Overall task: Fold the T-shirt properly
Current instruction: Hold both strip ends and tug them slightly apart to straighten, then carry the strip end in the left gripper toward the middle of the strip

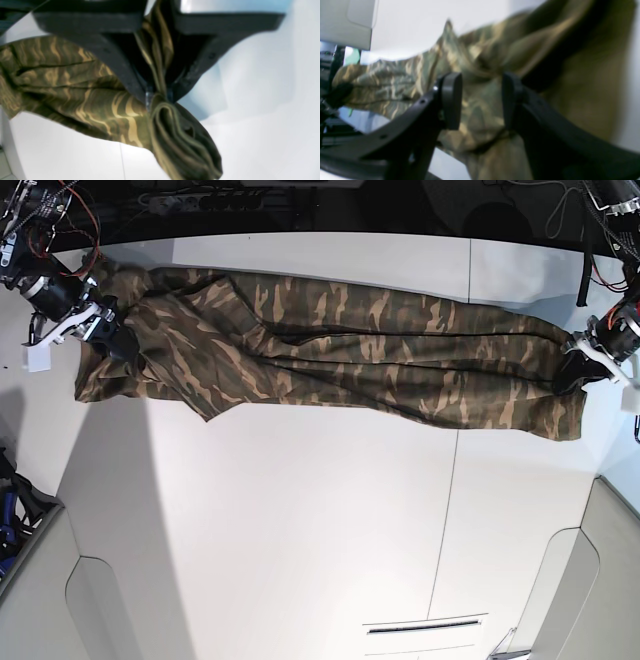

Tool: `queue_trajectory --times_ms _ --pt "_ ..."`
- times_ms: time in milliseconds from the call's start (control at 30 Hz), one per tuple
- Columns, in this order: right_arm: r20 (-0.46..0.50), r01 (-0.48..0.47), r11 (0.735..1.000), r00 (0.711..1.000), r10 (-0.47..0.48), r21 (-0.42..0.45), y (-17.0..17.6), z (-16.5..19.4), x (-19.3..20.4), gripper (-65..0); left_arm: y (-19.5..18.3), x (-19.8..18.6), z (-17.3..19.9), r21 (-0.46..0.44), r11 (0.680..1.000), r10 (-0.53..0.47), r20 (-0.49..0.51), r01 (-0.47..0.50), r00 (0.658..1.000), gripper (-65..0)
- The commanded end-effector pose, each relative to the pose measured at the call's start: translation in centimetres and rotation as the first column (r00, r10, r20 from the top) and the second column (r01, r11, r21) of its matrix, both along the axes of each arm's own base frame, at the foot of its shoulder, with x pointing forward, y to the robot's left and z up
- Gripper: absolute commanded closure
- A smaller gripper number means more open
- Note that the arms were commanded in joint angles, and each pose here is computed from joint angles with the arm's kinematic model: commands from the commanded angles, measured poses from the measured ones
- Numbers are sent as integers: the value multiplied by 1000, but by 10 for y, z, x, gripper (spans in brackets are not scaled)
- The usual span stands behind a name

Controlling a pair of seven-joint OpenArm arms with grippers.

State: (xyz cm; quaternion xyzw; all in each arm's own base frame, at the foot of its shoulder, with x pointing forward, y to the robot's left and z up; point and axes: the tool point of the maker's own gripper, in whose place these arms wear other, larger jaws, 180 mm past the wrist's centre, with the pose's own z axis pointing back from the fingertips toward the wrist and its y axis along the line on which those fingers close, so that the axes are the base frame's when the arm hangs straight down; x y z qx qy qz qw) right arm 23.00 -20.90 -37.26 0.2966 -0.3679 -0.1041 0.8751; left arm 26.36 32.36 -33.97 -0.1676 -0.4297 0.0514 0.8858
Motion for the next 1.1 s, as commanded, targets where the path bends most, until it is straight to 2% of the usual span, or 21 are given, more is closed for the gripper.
queue_trajectory --times_ms 0,167,333,500,667,867,967,1067 --pt "69 7 1000 998 -5 -19 -7 18 9 -261 3 10 23 33 999 -17 67 15 998 0" --pt "109 28 998 994 -23 -50 -16 32 12 -261 -16 16 47 108 990 -100 112 88 989 0" --pt "120 38 998 992 -32 -51 -18 33 14 -261 -73 20 61 157 954 -276 139 254 951 0" --pt "121 42 998 992 -35 -56 -19 33 14 -261 -152 12 48 175 872 -478 110 456 871 0" --pt "118 42 997 992 -35 -63 -19 32 14 -261 -203 0 37 216 784 -611 97 582 786 0" --pt "127 60 995 991 -49 -83 -24 32 15 -261 -243 -12 29 195 716 -694 93 670 714 0" --pt "127 61 995 991 -50 -85 -24 32 15 -261 -262 -13 25 200 697 -713 97 688 694 0" --pt "124 61 994 991 -50 -88 -24 31 15 -261 -275 -12 22 202 700 -711 102 685 696 0"
